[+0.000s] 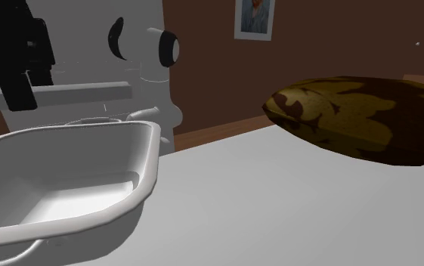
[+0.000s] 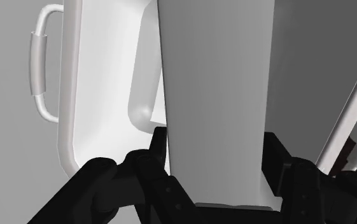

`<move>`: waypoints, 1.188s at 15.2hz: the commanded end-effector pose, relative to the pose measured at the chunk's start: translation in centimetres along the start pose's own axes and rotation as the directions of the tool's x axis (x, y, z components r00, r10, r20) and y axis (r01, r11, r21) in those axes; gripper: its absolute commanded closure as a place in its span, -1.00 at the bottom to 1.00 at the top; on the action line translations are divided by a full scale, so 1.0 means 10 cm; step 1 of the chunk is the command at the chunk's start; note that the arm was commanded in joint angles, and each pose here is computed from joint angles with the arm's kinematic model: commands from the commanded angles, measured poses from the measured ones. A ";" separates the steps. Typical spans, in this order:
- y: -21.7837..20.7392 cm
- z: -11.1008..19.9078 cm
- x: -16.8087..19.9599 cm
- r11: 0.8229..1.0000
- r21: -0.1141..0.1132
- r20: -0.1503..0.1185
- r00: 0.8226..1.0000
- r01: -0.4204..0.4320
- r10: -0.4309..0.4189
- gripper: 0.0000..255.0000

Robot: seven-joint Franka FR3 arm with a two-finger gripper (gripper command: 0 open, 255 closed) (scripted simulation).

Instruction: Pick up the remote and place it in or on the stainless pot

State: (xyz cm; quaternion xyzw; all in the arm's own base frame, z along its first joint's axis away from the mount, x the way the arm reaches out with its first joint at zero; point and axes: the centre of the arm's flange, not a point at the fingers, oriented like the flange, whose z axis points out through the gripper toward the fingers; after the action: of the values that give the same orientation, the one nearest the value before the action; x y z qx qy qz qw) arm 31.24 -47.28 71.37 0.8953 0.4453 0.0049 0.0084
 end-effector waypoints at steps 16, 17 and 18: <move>-0.01 0.69 -0.06 1.000 -0.001 0.000 1.000 0.002 -0.002 1.00; -0.01 0.69 -0.06 1.000 -0.001 0.000 1.000 0.002 -0.002 1.00; -0.01 0.69 -0.06 1.000 -0.001 0.000 1.000 0.002 -0.002 1.00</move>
State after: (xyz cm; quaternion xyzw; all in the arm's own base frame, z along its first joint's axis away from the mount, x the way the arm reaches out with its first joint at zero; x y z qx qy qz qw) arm 30.94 -47.79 64.46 0.8949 0.4461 0.0049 0.0085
